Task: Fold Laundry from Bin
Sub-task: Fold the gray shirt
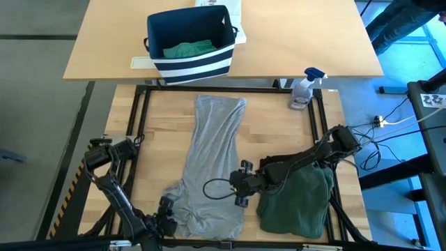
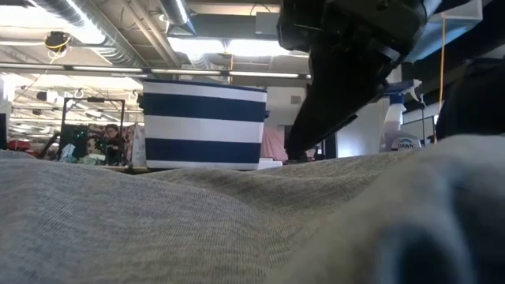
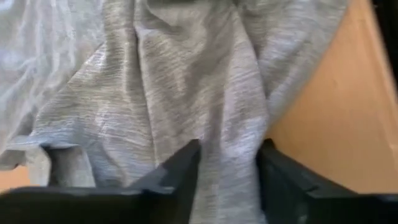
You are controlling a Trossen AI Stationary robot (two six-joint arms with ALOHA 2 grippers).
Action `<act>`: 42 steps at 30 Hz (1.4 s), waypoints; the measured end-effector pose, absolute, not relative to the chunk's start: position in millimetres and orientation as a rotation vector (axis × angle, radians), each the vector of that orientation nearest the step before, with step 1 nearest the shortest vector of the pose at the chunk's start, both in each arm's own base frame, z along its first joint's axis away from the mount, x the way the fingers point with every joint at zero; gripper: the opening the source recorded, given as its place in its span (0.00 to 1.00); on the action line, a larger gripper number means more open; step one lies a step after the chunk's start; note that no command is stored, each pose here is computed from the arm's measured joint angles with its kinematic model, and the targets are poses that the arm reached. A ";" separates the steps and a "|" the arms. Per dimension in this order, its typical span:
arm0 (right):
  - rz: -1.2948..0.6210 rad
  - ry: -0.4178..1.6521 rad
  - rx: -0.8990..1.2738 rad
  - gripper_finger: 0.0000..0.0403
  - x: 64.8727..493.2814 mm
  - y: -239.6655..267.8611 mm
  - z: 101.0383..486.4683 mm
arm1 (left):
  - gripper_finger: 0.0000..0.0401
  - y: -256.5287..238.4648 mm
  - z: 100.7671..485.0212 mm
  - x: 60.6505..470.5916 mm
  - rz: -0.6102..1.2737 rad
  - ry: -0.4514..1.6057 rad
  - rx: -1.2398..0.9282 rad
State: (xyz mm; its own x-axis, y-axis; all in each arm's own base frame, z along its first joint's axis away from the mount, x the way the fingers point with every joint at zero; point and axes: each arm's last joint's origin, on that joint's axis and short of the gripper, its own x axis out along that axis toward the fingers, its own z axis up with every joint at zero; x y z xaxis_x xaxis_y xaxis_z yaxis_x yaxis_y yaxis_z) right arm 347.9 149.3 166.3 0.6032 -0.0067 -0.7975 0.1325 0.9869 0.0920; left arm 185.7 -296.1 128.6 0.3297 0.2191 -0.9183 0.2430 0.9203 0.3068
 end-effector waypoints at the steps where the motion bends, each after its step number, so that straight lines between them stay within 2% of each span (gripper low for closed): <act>1: -0.077 0.905 0.149 0.46 349.1 149.7 167.2 | 0.29 -297.8 129.4 185.4 -0.025 1.245 0.429; 4: -0.034 0.814 0.149 0.46 356.1 152.9 173.3 | 0.08 -301.4 132.4 186.2 -0.067 1.251 0.467; 6: -0.003 0.746 0.146 0.46 361.0 155.1 178.4 | 0.03 -303.5 137.8 188.0 -0.079 1.252 0.490; 15: 0.146 0.385 0.111 0.46 379.4 168.2 208.2 | 0.01 -306.9 172.5 203.5 -0.120 1.269 0.593; 19: 0.135 0.342 0.078 0.46 382.5 174.1 210.3 | 0.00 -306.9 186.1 209.5 -0.176 1.276 0.676; 29: 0.075 0.371 0.074 0.46 383.8 171.7 203.7 | 0.00 -294.4 197.3 230.4 -0.379 1.265 0.991; 38: -0.073 0.525 0.006 0.46 376.1 164.7 187.4 | 0.00 -273.0 198.8 255.0 -0.465 1.226 1.313; 42: -0.074 0.542 0.031 0.46 375.1 164.3 186.5 | 0.00 -264.6 200.4 264.4 -0.466 1.196 1.475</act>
State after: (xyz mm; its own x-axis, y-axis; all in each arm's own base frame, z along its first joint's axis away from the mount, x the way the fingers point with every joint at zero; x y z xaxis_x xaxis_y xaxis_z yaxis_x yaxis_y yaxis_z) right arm 375.1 164.3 186.5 0.8543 -0.0622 -0.5160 0.0784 0.9969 0.0097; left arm 264.4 -264.6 200.4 0.4072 0.4135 -0.8143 0.8554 0.1397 0.4987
